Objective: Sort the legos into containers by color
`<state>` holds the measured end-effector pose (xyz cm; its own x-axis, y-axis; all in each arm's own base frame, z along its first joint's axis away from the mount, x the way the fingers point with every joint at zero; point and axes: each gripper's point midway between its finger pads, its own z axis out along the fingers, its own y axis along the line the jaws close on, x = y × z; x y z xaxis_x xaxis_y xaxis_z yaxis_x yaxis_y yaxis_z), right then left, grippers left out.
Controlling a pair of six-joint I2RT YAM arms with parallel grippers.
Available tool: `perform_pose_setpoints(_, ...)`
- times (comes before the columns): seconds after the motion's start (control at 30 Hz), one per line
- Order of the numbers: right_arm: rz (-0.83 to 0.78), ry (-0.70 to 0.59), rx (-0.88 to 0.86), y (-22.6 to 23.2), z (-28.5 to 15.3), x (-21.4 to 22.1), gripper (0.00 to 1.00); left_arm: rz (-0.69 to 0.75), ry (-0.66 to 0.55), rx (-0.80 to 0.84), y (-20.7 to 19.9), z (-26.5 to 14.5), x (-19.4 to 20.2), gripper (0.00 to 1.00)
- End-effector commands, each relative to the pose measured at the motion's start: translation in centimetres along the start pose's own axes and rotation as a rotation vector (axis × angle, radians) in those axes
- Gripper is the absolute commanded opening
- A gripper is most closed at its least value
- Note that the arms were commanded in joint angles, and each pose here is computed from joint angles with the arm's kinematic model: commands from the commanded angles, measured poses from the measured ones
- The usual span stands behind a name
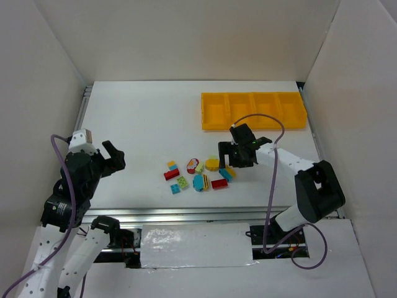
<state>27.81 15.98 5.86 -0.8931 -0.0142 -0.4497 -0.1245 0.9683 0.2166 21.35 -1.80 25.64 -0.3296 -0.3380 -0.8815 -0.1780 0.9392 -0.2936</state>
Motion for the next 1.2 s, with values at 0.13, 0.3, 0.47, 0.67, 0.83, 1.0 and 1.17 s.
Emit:
perform_pose_setpoints(0.13, -0.068, -0.023, -0.003, 1.3, 1.0, -2.2, 0.95, -0.010, -0.021, 0.028, -0.8, 0.3, -0.7, 1.00)
perform_pose_setpoints(0.3, -0.076, 0.024, -0.001, 1.3, 1.4, -0.6, 0.92, -0.011, -0.025, 0.033, -0.8, 0.1, -0.7, 1.00)
perform_pose_setpoints(0.47, -0.070, 0.078, 0.030, 1.0, 1.9, 1.1, 0.88, -0.009, -0.025, 0.037, -0.9, 0.1, -0.7, 0.99)
perform_pose_setpoints(0.67, -0.049, 0.091, 0.088, 0.1, 2.0, 1.8, 0.86, -0.008, -0.026, 0.043, -1.0, 0.1, -0.7, 1.00)
perform_pose_setpoints(0.83, -0.034, 0.084, 0.139, -0.7, 1.8, 1.6, 0.81, -0.005, -0.018, 0.046, -1.1, 0.2, -0.6, 0.99)
perform_pose_setpoints(1.0, -0.025, 0.103, 0.177, -1.1, 2.3, 1.6, 0.75, -0.001, -0.012, 0.049, -1.2, 0.3, -0.5, 0.99)
perform_pose_setpoints(1.17, -0.012, 0.090, 0.184, -1.2, 2.2, 1.3, 0.68, 0.001, -0.009, 0.052, -1.2, 0.3, -0.4, 0.99)
